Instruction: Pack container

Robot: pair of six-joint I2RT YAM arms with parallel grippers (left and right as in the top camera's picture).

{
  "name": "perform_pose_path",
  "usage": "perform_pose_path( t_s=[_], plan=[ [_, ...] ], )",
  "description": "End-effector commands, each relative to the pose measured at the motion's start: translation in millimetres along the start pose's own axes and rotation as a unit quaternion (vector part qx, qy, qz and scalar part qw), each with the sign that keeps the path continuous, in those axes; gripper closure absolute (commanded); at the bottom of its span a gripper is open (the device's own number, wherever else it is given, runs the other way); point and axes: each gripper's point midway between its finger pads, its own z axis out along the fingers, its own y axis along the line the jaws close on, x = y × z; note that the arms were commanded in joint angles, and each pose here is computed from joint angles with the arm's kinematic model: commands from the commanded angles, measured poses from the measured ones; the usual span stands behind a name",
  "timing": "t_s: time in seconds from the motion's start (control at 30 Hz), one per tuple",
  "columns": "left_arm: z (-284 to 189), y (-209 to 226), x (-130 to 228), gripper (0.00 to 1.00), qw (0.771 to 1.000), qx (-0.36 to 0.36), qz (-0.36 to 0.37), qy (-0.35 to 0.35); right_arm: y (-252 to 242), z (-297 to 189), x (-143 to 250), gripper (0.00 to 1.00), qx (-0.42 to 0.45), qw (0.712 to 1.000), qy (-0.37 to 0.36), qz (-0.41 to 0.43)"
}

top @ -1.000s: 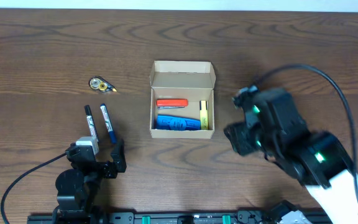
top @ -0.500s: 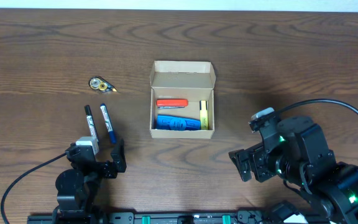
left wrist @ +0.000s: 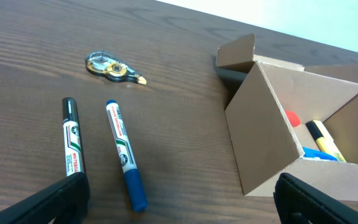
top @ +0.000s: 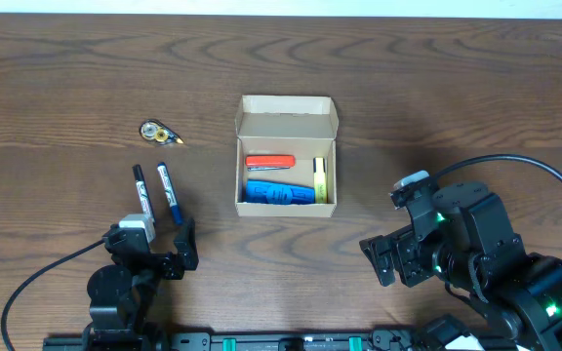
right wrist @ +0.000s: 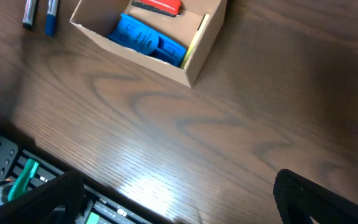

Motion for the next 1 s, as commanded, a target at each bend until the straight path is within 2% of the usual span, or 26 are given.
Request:
perform_pose_path(
  t_s=[0.0,0.53,0.73,0.87,0.97],
  plan=[
    [3,2,7,0.05,1.0,-0.001,-0.01,0.006,-1,1,2,0.01,-0.001,1.0,0.003,-0.002],
    [3,3,6,0.04,1.0,-0.003,-0.012,0.005,-1,1,2,0.01,-0.001,1.0,0.003,-0.002],
    [0,-8,-2,0.05,1.0,0.023,-0.002,-0.001,-1,1,2,0.01,-0.001,1.0,0.003,-0.002],
    [-7,5,-14,0.04,0.999,-0.03,-0.004,0.014,-1,1,2,0.01,-0.001,1.0,0.003,-0.002],
    [-11,15,-36,0.05,0.996,-0.078,-0.006,0.031,-1,1,2,0.01,-0.001,1.0,0.003,-0.002]
  ],
)
